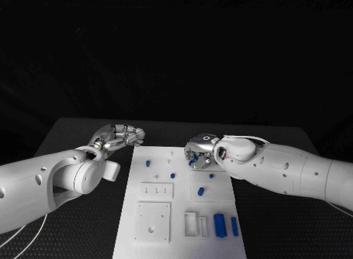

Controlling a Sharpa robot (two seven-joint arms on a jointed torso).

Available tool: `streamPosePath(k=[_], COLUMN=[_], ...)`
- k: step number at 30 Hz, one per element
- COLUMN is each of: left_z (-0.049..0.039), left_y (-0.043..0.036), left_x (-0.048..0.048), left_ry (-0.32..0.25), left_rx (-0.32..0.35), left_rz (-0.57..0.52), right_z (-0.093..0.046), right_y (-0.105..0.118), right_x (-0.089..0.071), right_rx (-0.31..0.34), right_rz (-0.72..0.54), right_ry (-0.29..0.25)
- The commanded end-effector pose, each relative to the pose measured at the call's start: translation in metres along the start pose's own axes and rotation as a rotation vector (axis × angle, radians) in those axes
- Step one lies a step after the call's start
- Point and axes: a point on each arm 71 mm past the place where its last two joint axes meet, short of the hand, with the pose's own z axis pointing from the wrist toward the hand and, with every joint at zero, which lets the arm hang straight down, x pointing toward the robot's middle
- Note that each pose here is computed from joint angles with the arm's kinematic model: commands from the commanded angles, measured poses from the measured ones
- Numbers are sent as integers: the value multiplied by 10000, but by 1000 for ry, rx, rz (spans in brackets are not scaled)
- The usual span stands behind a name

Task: Assemble the parts on the task board

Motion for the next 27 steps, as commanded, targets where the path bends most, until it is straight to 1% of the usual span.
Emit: streamPosePath(k=[1, 5, 9, 12, 16, 21, 25, 27], left_z=[0, -3, -2, -1, 0, -5, -7, -5], left_y=[-14, -13, -13, -13, -12, -15, -16, -17], left_x=[29, 19, 17, 12, 2, 5, 3, 9], left_ry=[22, 20, 20, 19, 11, 10, 9, 10], left_rx=[9, 8, 9, 9, 10, 12, 12, 13], left_rz=[-9, -9, -9, -9, -4, -4, -4, -4], right_z=[-23, -31, -29, -25, -27, -27, 21, 58], right_y=[27, 16, 25, 46, 74, 123, 182, 217], right_x=[209, 224, 210, 183, 134, 89, -1, -71], right_rx=[3, 9, 9, 8, 13, 15, 12, 9], right_rz=[-22, -38, -51, -61, -70, -72, -75, -94], right_ry=[93, 97, 79, 43, -17, -57, -102, -148])
